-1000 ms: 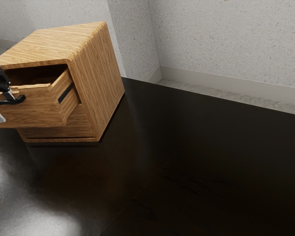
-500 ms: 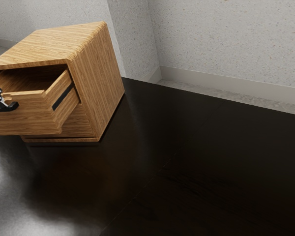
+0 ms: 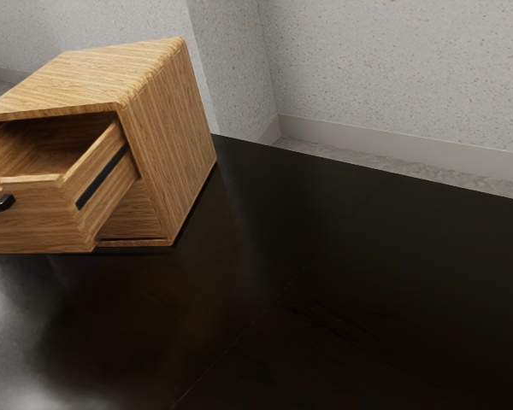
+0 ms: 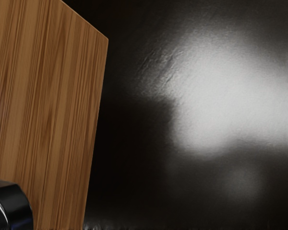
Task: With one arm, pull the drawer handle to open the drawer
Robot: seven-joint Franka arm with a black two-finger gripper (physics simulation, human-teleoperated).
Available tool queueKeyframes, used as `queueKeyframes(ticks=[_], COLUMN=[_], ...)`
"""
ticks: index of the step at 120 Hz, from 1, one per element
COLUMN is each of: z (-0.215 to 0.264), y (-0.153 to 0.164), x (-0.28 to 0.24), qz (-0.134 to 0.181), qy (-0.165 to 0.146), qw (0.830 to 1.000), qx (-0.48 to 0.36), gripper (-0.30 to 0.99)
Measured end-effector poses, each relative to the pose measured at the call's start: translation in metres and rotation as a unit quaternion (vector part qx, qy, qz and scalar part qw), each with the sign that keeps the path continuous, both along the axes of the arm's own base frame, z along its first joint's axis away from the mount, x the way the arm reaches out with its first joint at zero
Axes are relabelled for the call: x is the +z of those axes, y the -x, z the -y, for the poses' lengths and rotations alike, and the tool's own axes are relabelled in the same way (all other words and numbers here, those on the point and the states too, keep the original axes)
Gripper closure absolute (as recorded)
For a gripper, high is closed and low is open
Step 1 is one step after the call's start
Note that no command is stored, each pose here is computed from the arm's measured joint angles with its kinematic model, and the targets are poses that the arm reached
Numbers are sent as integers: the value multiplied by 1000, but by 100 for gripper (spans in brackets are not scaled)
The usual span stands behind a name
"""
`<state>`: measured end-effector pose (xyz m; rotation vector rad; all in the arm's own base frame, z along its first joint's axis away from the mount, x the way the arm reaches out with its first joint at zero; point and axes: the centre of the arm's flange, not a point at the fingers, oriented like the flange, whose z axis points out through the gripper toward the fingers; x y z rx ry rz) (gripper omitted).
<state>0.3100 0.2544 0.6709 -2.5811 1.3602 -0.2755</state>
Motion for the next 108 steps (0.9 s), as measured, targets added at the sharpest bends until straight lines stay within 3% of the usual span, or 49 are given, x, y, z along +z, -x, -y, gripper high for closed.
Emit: queueKeyframes(ticks=[66, 70, 85, 92, 99, 108], z=[9, 17, 96, 126, 149, 189], y=[38, 48, 89, 100, 73, -1], x=[7, 20, 159, 203, 233, 245], qz=[-14, 2, 134, 185, 189, 136], qy=[-9, -18, -100, -97, -69, -24], qw=[1000, 1000, 985, 975, 975, 980], qx=[11, 10, -45, -70, -98, -142], gripper=[15, 24, 12, 9, 6, 4])
